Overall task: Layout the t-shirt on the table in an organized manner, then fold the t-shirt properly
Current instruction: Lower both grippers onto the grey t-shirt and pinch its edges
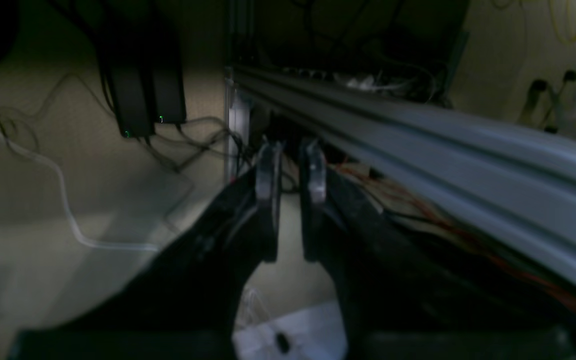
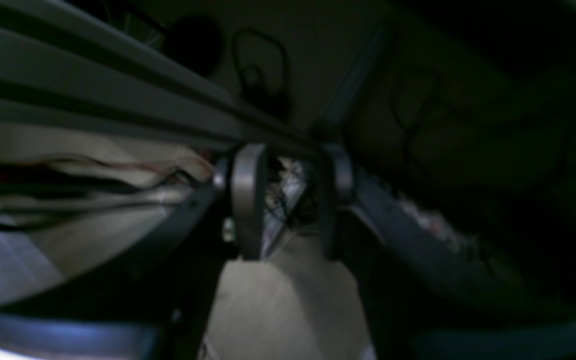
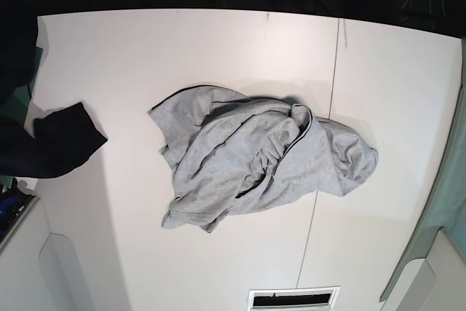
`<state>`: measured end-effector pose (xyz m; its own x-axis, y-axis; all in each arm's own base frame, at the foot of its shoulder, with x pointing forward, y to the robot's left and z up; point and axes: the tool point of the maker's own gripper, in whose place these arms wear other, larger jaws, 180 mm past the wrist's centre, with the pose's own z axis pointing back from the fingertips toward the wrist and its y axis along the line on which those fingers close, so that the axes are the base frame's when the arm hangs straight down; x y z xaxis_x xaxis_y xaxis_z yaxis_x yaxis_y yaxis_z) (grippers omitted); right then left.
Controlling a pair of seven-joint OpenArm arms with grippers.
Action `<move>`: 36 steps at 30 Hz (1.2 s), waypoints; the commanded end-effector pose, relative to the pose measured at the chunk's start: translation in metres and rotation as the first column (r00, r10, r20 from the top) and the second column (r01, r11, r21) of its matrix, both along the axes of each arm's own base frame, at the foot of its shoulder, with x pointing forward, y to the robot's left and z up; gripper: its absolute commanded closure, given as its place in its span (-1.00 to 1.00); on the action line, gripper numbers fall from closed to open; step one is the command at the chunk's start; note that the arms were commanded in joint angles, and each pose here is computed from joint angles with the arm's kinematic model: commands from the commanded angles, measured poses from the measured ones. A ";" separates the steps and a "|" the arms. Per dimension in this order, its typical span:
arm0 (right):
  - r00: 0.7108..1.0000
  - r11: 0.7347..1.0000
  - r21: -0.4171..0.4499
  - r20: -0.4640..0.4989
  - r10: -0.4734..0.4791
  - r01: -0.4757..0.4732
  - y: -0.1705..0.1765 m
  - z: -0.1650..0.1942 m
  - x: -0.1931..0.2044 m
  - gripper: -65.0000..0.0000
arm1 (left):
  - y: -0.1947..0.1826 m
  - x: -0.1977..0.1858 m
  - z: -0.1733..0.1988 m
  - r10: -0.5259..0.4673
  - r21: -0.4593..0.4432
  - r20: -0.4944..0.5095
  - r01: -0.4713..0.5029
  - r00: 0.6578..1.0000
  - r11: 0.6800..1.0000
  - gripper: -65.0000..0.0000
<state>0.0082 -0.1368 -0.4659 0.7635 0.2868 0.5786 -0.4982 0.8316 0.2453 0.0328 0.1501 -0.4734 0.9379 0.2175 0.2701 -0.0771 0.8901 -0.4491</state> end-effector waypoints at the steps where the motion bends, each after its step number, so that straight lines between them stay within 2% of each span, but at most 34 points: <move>1: 0.999 1.000 0.026 0.030 0.014 -0.015 0.003 0.013 0.003 0.44 | 0.005 0.006 0.013 0.007 -0.008 0.037 -0.007 0.999 1.000 0.70; 6: 0.987 0.996 0.047 0.140 0.075 -0.082 0.018 0.049 0.029 0.44 | 0.021 0.032 0.056 0.010 0.021 0.159 -0.013 0.987 1.000 0.70; 8: 0.977 0.994 0.057 0.194 0.085 -0.098 0.025 0.063 0.042 0.44 | 0.026 0.044 0.072 -0.022 0.052 0.210 0.011 0.977 0.999 0.60; 10: 0.963 0.992 0.062 0.256 0.088 -0.107 0.031 0.077 0.060 0.44 | 0.028 0.058 0.089 -0.058 0.075 0.268 0.039 0.962 0.996 0.42; 13: 0.933 0.993 0.061 0.353 0.074 -0.102 0.034 0.090 0.097 0.44 | 0.031 0.088 0.121 -0.089 0.095 0.413 0.054 0.906 0.994 0.08; 16: 0.908 0.995 0.074 0.417 0.030 -0.067 0.034 0.098 0.140 0.44 | 0.040 0.119 0.143 -0.106 0.124 0.533 0.047 0.840 0.991 0.01; 21: 0.877 0.992 0.104 0.468 -0.113 0.073 0.032 0.107 0.218 0.40 | 0.045 0.166 0.150 -0.180 0.197 0.589 0.076 0.788 0.977 0.01; 25: 0.834 0.975 0.181 0.512 -0.207 0.131 0.042 0.115 0.270 0.03 | 0.037 0.206 0.134 -0.193 0.191 0.602 0.096 0.774 0.977 0.01; 30: 0.799 0.940 0.276 0.510 -0.319 0.199 0.057 0.116 0.334 -0.02 | 0.016 0.265 0.122 -0.191 0.150 0.625 0.124 0.757 0.981 0.01; 34: 0.809 0.912 0.339 0.454 -0.374 0.231 0.078 0.105 0.368 -0.02 | -0.001 0.298 0.131 -0.216 0.146 0.655 0.159 0.724 0.976 0.01; 36: 0.821 0.904 0.355 0.424 -0.383 0.238 0.091 0.099 0.381 -0.02 | -0.001 0.311 0.129 -0.243 0.177 0.652 0.168 0.718 0.970 0.01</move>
